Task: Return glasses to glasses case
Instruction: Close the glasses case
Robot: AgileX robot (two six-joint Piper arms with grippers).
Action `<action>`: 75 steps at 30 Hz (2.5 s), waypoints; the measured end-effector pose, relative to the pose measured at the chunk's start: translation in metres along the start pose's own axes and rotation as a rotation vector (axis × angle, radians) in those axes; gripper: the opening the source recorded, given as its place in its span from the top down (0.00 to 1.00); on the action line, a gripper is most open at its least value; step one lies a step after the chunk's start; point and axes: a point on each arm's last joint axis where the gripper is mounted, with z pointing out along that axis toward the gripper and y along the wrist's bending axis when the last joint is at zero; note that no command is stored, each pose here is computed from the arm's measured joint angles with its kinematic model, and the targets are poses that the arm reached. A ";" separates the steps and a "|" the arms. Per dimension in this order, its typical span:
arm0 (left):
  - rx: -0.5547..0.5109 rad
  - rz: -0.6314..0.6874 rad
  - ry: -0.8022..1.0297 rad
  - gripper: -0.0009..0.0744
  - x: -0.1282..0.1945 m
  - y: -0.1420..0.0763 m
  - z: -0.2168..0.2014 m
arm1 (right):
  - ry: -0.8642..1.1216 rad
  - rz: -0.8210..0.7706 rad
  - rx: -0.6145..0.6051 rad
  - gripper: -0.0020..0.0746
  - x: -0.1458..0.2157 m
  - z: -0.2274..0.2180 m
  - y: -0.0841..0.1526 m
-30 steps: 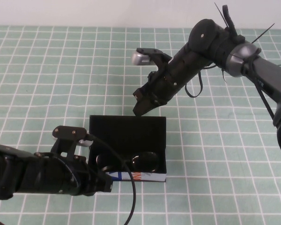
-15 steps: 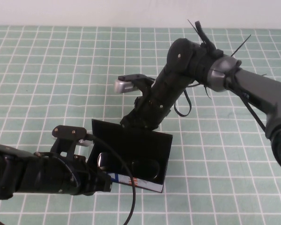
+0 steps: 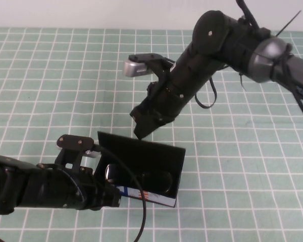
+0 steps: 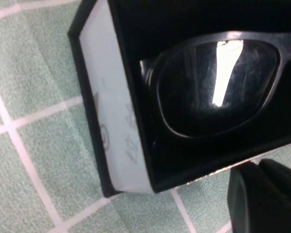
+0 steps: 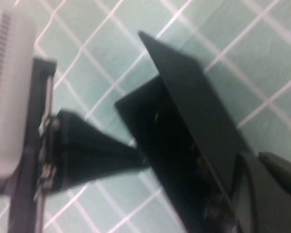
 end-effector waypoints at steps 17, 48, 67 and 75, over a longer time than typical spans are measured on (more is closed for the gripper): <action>0.037 0.009 0.006 0.99 0.001 -0.003 0.000 | 0.205 0.076 -0.073 0.99 0.055 0.043 0.004; -0.017 0.157 -0.262 0.99 -0.025 -0.007 -0.085 | 0.211 -0.250 -0.106 0.99 0.084 0.025 0.033; 0.030 0.167 -0.312 0.99 -0.024 -0.013 -0.109 | 0.165 -0.282 0.181 0.99 0.097 0.046 0.010; 0.163 0.488 -0.297 0.99 -0.044 -0.049 -0.149 | -0.128 -0.252 0.317 0.99 0.084 -0.045 0.041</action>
